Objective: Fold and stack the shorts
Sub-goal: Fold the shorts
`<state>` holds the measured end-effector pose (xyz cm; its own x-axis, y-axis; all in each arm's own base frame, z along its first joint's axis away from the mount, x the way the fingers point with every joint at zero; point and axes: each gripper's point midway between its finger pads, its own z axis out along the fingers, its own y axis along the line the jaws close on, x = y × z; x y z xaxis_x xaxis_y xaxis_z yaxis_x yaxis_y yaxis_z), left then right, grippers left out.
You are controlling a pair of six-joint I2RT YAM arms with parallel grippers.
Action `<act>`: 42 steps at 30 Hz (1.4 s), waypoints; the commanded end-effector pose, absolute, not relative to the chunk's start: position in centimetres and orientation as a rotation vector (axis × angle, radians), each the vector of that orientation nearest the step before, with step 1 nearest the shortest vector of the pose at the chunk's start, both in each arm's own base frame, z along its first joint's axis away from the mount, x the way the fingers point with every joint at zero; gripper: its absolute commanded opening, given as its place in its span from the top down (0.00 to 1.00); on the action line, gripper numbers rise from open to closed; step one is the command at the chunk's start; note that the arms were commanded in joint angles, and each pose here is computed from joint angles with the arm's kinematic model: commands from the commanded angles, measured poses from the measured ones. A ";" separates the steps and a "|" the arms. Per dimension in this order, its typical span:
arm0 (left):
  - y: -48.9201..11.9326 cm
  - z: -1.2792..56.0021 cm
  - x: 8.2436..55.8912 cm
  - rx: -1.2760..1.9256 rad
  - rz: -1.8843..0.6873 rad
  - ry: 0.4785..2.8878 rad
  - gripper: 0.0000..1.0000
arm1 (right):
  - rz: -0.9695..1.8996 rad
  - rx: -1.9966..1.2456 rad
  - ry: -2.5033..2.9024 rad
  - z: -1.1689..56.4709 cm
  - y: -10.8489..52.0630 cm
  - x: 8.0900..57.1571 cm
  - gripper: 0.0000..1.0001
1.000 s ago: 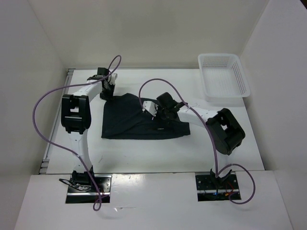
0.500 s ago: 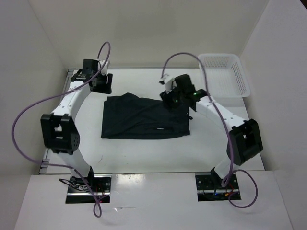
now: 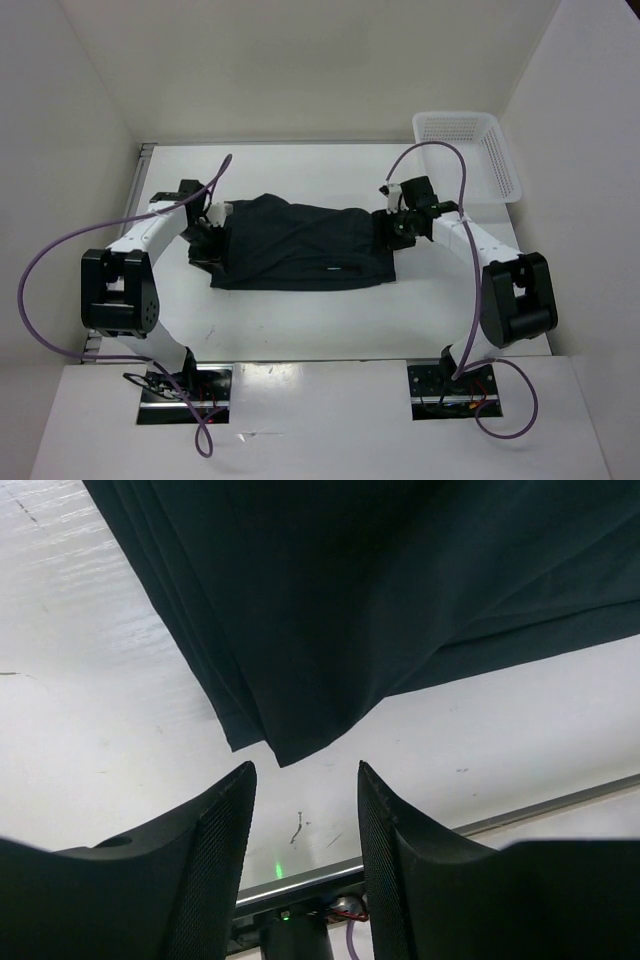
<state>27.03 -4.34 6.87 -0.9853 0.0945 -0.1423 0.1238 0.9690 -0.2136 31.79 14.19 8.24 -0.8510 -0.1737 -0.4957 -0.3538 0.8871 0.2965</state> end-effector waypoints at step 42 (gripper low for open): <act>-2.0 5.9 28.4 0.065 -0.292 3.056 1.00 | 0.617 -1.230 2.497 9.5 10.6 27.1 1.00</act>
